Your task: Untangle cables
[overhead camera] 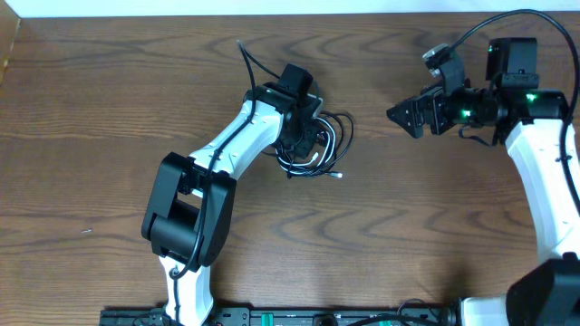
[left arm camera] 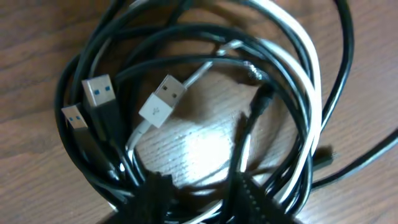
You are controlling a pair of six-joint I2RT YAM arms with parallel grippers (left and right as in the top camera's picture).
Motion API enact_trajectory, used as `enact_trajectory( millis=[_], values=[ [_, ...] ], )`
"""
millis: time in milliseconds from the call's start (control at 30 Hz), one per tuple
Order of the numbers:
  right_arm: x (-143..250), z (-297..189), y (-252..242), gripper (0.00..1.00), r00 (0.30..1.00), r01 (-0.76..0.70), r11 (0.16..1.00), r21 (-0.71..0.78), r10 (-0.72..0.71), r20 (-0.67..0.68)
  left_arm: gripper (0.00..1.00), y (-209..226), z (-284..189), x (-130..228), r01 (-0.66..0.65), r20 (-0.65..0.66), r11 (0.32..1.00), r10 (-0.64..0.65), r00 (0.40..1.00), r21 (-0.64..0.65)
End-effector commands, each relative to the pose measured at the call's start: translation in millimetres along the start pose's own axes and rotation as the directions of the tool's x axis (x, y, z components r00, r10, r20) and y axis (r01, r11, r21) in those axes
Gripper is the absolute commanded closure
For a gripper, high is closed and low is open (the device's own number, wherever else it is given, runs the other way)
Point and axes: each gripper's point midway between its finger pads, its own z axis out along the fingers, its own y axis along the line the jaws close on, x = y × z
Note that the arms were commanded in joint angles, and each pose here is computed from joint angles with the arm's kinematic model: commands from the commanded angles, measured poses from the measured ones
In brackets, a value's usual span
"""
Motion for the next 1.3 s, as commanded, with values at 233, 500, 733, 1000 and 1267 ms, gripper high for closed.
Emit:
enact_trajectory(
  millis=[233, 500, 733, 1000, 1267],
  values=[
    [-10, 28, -9, 0.02, 0.987, -0.159, 0.987, -0.022, 0.159, 0.005, 0.92, -4, -9, -7, 0.013, 0.027, 1.0, -0.013, 1.0, 0.01],
    [-19, 43, 7, 0.18, 0.986, -0.166, 0.986, -0.032, 0.167, 0.014, 0.92, -23, -104, -48, 0.03, 0.283, 0.999, -0.038, 0.958, 0.035],
    [-24, 57, 6, 0.22, 0.958, -0.286, 0.954, 0.089, 0.284, 0.038, 0.93, -39, -190, -60, 0.017, 0.488, 0.998, -0.047, 0.871, 0.066],
    [-30, 71, 32, 0.21, 0.97, -0.242, 0.968, 0.06, 0.241, 0.033, 0.93, -47, -233, -72, 0.027, 0.607, 0.994, -0.086, 0.79, 0.105],
    [-30, 72, 35, 0.23, 0.972, -0.235, 0.97, 0.058, 0.234, 0.031, 0.93, -53, -263, -89, 0.027, 0.699, 0.989, -0.124, 0.704, 0.148]
  ],
)
